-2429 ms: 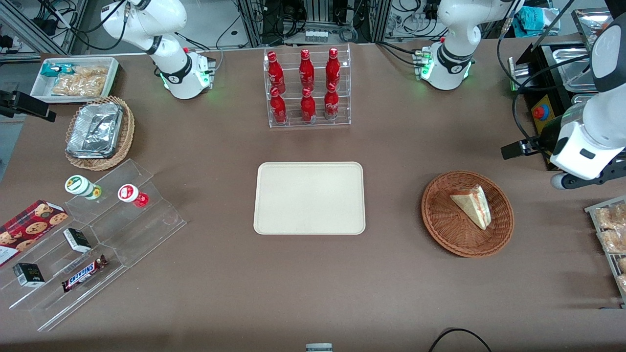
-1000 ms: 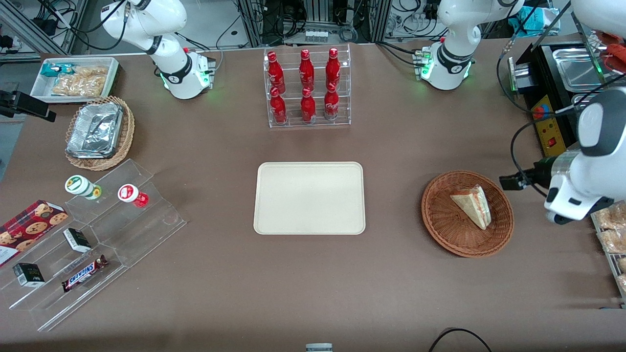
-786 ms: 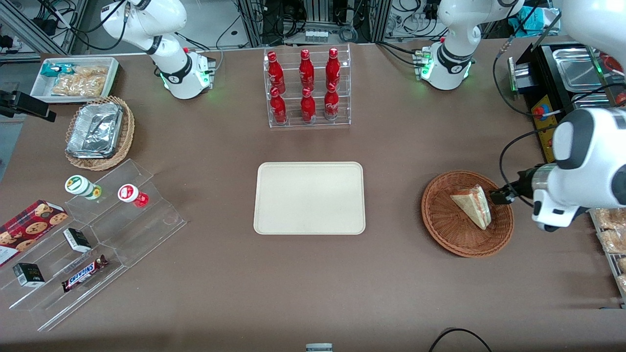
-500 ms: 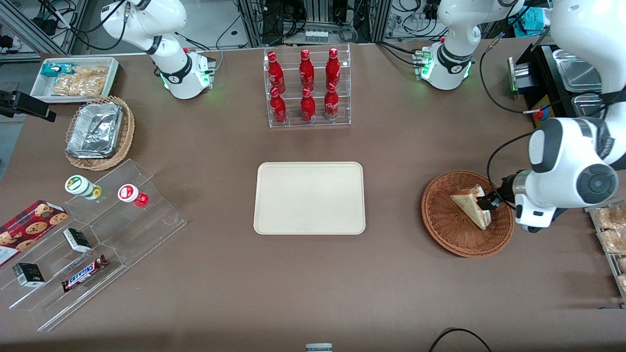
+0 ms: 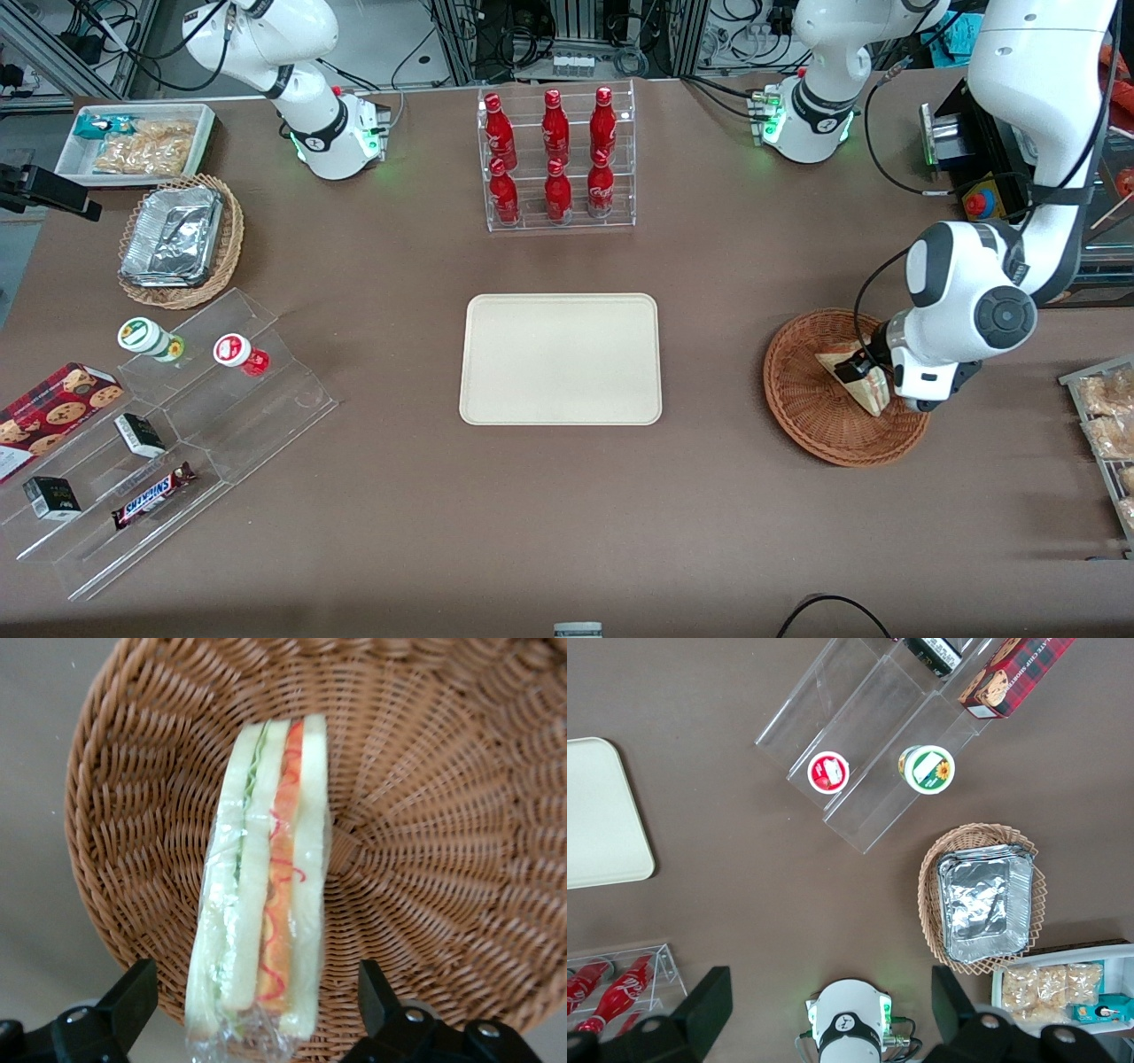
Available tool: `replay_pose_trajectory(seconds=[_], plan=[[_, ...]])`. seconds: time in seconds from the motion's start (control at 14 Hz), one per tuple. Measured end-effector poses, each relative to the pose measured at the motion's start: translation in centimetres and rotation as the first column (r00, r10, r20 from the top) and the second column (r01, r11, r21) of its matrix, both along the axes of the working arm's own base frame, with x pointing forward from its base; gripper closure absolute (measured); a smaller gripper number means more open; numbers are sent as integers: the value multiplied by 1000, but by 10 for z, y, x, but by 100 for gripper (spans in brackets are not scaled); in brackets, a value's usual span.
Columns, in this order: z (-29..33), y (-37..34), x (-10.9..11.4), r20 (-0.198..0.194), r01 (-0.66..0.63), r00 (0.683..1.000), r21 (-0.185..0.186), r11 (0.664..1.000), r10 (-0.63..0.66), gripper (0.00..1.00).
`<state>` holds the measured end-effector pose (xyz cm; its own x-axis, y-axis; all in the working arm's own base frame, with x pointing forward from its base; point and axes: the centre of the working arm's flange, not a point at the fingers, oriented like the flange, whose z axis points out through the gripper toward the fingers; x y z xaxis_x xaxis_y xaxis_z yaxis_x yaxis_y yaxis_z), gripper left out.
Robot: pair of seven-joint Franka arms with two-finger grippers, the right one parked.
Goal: Place sandwich from basket to tray
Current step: 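Close the left gripper on the sandwich and lift it from the basket, then carry the sandwich with the left gripper over the cream tray and lower it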
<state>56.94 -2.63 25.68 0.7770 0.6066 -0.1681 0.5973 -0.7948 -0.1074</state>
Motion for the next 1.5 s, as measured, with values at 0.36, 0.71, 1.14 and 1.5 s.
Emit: replay_pose_trajectory(seconds=[0.36, 0.71, 1.14, 1.5], plan=[[-5, 5, -4, -11, -9, 1000, 3, 1000, 9, 14], [-2, 4, -3, -4, -9, 1000, 3, 1000, 9, 62], [51, -60, 20, 36, 109, 993, -11, 994, -108, 78], [97, -247, -4, 70, 328, 944, -62, 943, -324, 85]])
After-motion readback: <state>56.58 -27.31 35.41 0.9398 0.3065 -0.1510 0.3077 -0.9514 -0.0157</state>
